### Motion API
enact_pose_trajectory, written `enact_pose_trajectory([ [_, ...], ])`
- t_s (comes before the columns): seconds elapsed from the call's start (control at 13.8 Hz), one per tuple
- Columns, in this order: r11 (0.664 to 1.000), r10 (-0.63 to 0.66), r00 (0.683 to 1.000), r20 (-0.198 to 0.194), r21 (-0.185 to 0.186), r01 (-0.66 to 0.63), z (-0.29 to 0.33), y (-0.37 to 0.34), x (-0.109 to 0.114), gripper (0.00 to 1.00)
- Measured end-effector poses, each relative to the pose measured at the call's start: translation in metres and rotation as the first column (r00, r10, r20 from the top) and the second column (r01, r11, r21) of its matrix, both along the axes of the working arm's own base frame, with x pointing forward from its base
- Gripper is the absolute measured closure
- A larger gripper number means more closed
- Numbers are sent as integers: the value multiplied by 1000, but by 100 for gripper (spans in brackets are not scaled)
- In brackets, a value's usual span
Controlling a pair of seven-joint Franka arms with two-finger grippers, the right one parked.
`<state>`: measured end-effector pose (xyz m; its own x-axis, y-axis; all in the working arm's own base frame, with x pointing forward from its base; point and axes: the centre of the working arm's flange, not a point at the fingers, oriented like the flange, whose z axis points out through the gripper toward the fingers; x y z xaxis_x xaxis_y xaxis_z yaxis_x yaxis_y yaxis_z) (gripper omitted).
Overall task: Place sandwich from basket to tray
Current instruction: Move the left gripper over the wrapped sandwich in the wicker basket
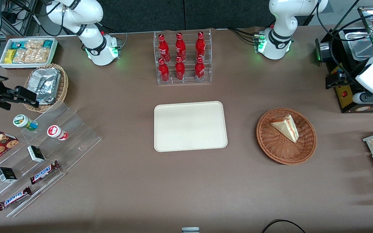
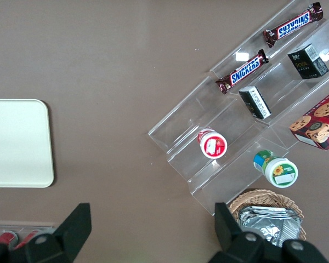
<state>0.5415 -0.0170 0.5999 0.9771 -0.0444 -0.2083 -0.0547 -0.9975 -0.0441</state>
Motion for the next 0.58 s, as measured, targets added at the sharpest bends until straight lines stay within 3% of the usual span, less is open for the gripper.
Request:
enact_pose_trajectory([
  [0.29, 1000, -3, 1000, -10, 1, 3, -4, 0, 2, 0],
  [0.58, 1000, 27, 999, -44, 9, -27, -35, 4, 14, 0],
])
